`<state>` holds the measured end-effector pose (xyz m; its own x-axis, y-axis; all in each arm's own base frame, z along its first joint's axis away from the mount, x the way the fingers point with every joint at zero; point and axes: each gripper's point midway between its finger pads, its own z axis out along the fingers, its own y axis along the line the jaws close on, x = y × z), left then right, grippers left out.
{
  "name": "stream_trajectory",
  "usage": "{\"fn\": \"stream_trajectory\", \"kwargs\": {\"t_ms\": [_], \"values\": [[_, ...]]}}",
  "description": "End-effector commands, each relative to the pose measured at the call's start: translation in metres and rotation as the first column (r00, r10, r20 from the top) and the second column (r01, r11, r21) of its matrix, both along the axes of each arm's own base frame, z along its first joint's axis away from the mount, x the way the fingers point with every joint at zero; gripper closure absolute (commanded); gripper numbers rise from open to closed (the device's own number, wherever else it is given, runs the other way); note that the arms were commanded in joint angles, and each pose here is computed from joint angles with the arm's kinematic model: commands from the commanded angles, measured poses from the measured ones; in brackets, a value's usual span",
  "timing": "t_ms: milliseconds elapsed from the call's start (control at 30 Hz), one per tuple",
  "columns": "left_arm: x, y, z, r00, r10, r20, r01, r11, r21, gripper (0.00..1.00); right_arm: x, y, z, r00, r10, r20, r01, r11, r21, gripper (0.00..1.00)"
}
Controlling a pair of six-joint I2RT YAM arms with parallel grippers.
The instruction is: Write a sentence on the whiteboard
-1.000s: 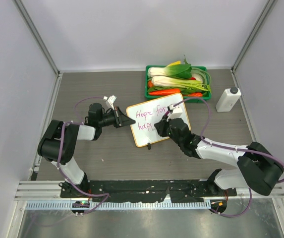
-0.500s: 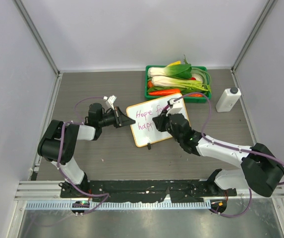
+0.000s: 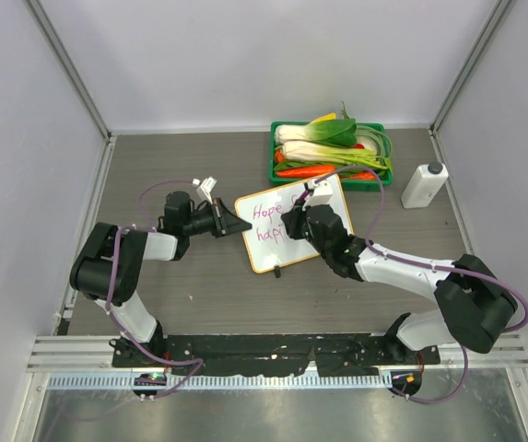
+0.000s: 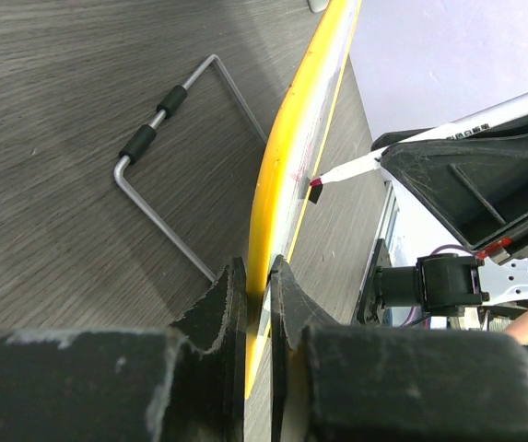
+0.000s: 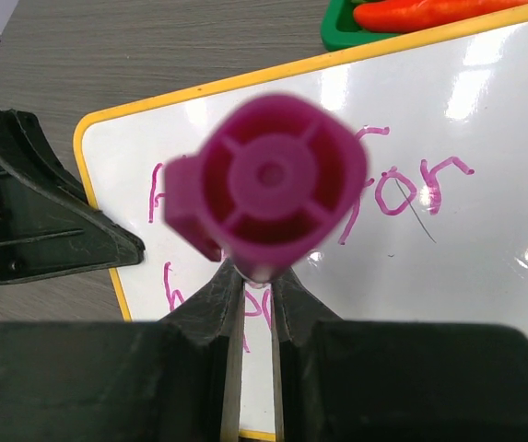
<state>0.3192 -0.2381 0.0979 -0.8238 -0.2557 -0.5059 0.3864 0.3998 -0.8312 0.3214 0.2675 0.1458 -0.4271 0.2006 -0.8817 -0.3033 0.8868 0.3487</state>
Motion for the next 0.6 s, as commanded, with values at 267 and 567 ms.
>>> {"fn": "stream_trajectory", "kwargs": {"t_ms": [267, 567], "values": [[-0.006, 0.014, -0.047, 0.991, 0.078, -0.109, -0.063, 0.988, 0.138, 1.00, 0.001, -0.007, -0.003, 0.999, -0.029, 0.013, 0.029, 1.000, -0.011, 0.99], [-0.005, 0.015, -0.047, 0.991, 0.082, -0.107, -0.067, 0.988, 0.139, 1.00, 0.004, -0.020, 0.001, 0.996, -0.087, 0.024, 0.088, 0.996, -0.026, 0.99]]}}
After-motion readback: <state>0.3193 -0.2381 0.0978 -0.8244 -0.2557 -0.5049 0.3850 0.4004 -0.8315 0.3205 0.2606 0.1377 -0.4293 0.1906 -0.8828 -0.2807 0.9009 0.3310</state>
